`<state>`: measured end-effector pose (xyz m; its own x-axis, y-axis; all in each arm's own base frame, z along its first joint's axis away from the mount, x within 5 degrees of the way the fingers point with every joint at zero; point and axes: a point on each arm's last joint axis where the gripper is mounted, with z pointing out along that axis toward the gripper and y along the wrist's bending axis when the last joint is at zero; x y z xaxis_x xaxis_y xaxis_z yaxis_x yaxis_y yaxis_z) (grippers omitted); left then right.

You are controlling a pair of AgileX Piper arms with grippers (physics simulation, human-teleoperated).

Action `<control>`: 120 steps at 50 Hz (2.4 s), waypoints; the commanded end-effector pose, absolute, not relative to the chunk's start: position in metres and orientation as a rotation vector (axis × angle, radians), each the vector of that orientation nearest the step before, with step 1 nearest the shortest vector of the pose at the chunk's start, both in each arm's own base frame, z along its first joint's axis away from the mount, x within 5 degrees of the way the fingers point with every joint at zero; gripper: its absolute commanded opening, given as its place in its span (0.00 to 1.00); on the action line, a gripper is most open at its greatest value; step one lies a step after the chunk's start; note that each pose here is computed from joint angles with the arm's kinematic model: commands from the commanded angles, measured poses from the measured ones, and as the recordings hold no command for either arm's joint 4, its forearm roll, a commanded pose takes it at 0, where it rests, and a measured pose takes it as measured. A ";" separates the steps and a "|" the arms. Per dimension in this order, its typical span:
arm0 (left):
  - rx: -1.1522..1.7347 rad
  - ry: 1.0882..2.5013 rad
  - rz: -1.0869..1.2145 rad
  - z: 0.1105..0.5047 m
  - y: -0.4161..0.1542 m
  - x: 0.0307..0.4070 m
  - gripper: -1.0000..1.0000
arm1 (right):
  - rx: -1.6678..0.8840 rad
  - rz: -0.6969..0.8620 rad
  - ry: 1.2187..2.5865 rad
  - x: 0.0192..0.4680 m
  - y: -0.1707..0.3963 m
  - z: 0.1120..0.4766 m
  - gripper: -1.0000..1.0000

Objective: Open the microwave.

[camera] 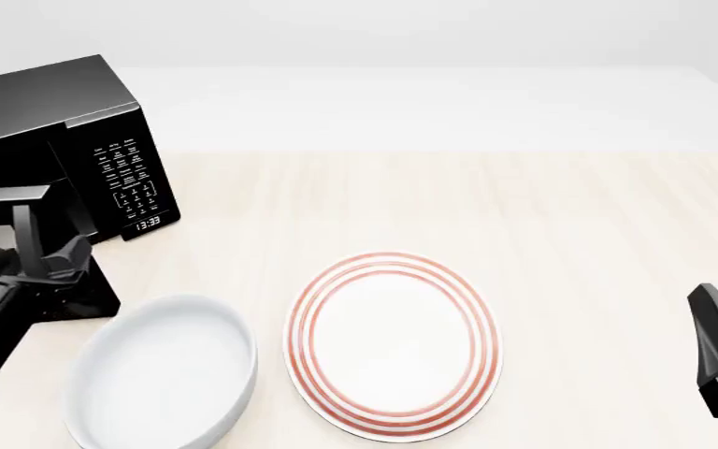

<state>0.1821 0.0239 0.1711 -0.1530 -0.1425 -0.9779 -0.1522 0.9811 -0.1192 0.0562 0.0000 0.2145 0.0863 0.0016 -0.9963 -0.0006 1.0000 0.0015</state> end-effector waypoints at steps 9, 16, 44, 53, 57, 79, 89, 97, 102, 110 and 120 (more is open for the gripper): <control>-0.210 1.708 0.021 0.184 0.024 0.178 1.00 | 0.001 0.001 1.484 0.056 0.000 0.215 1.00; -0.193 1.701 0.035 0.195 0.022 0.163 1.00 | 0.001 0.001 1.484 0.056 0.000 0.215 1.00; -0.110 1.644 0.109 0.246 0.016 0.118 1.00 | 0.001 0.002 1.484 0.056 0.000 0.215 1.00; -0.094 1.618 0.122 0.261 0.014 0.105 1.00 | 0.001 0.002 1.484 0.056 0.000 0.215 1.00; -0.086 1.609 0.129 0.268 0.014 0.101 1.00 | 0.001 0.002 1.484 0.056 0.000 0.215 1.00; -0.069 1.545 0.170 0.313 0.012 0.079 1.00 | 0.001 0.001 1.485 0.056 0.000 0.215 1.00; -0.059 1.532 0.201 0.335 0.013 0.080 1.00 | 0.001 0.002 1.484 0.056 0.000 0.215 1.00; -0.056 1.532 0.203 0.337 0.015 0.091 1.00 | 0.001 0.002 1.484 0.056 0.000 0.215 1.00; -0.048 1.549 0.205 0.338 0.016 0.101 1.00 | 0.001 0.002 1.484 0.056 0.000 0.215 1.00; -0.024 1.574 0.214 0.353 0.019 0.123 1.00 | 0.001 0.002 1.484 0.056 0.000 0.215 1.00; -0.002 1.631 0.196 0.375 0.020 0.155 1.00 | 0.001 0.002 1.484 0.056 0.000 0.215 1.00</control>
